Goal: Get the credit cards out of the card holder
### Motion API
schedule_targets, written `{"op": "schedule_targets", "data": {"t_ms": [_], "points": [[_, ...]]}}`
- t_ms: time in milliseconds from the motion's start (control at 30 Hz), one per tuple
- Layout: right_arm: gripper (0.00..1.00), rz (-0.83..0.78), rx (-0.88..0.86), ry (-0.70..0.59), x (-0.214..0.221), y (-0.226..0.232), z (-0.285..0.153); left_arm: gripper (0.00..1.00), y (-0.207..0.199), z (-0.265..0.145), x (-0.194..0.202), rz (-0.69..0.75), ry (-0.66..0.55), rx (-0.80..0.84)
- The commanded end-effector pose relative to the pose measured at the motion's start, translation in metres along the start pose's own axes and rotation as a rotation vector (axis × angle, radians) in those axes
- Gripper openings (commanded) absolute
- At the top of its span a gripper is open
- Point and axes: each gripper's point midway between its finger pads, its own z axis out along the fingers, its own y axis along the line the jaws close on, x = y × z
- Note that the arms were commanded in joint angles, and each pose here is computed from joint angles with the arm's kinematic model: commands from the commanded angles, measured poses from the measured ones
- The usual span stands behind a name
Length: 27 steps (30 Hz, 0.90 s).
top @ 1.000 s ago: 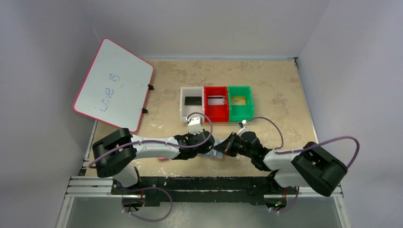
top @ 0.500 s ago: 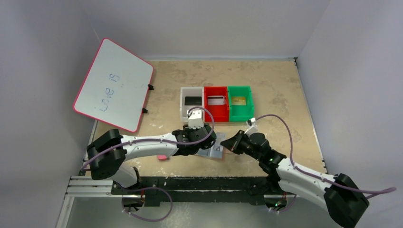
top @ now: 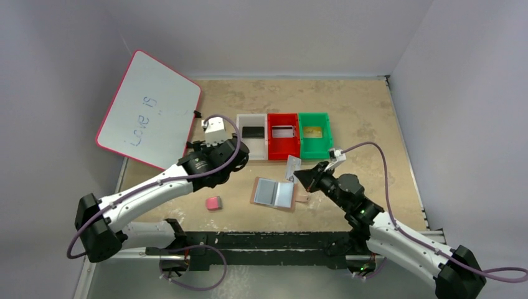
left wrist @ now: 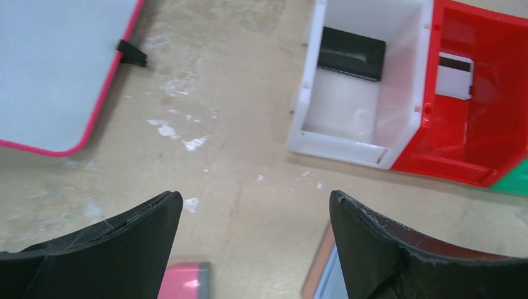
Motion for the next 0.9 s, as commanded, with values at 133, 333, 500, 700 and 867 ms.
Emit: {"op": "schedule_targets", "data": {"t_ms": [133,333,500,700,867], "points": [[0.0,-0.366,-0.098,-0.22,-0.074,0.04,0.005,0.92,0.083,-0.015,-0.033,0.059,-0.114,-0.201],[0.0,-0.501,-0.109,-0.248,-0.087,0.048,0.007,0.93,0.125,0.001,-0.029,-0.012,-0.092,-0.268],[0.0,-0.596,-0.086,-0.222,-0.094,0.05,0.015,0.92,0.134,0.002,-0.033,-0.027,-0.109,-0.296],[0.0,-0.743,-0.03,-0.157,-0.098,0.044,0.036,0.92,0.141,-0.002,-0.034,-0.026,-0.118,-0.326],[0.0,-0.884,0.014,-0.075,-0.099,0.037,0.058,0.92,0.138,-0.007,-0.041,-0.056,-0.134,-0.3]]}}
